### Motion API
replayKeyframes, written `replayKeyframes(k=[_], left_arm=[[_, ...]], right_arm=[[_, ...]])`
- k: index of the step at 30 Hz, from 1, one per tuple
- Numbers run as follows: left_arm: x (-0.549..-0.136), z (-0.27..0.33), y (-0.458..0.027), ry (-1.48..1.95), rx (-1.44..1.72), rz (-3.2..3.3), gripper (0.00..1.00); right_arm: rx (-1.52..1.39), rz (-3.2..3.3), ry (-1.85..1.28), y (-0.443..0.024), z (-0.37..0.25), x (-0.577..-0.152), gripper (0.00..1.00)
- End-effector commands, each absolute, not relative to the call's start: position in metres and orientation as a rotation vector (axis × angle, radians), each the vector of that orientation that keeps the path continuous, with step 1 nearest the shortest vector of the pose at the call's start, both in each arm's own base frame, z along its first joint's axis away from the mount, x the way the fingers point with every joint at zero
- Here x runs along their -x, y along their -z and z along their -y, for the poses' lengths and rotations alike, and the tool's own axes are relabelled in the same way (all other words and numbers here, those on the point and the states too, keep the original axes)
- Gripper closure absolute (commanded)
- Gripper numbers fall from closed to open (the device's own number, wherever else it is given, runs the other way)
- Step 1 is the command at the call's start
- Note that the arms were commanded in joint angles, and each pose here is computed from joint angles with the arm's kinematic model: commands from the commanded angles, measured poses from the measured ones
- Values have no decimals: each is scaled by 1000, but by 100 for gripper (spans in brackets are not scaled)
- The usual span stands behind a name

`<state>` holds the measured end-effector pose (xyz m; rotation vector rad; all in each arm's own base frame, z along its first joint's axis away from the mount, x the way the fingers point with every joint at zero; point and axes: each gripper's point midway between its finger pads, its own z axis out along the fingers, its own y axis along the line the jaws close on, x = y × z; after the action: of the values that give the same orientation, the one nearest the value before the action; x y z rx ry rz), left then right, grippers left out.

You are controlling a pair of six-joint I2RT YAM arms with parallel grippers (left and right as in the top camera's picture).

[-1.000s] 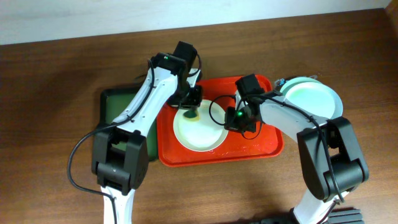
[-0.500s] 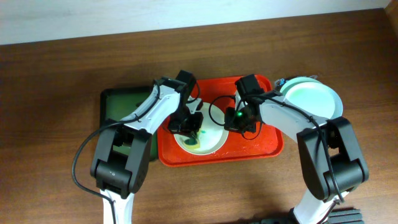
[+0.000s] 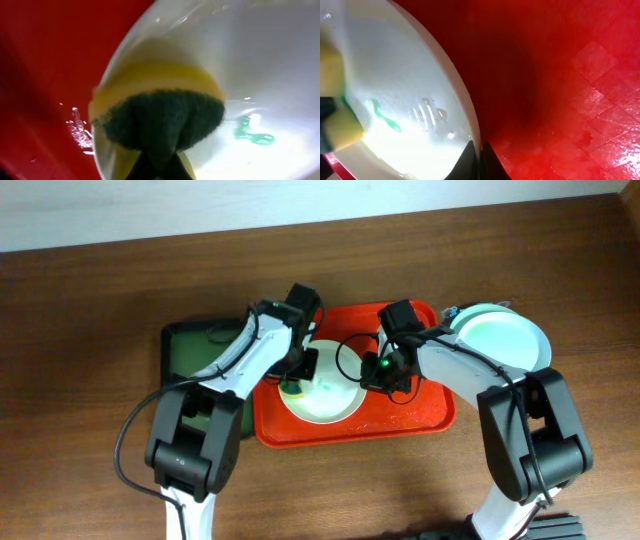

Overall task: Clean dirty plates on tray and stack at the side
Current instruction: 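Scrub the plate with the sponge while the right gripper holds the rim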

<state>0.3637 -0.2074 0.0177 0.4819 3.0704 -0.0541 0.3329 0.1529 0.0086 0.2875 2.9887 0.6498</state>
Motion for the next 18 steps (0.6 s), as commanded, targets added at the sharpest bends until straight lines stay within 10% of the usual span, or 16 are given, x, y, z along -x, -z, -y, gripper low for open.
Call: replayKeyframes(k=[1,9,18], left_arm=[[-353,197,-4,15,-407,-3090,100],[-355,261,-70,655,-471,-3015,100],[-402,88,-143,-92,-61,-2967,100]], right_arm=[[-274,-2996,-635,-6,-154,-331,96],[-273,-2996,-635,-6,-154,-331,96],[-272,-2991,-635,-6,-155,-332,96]])
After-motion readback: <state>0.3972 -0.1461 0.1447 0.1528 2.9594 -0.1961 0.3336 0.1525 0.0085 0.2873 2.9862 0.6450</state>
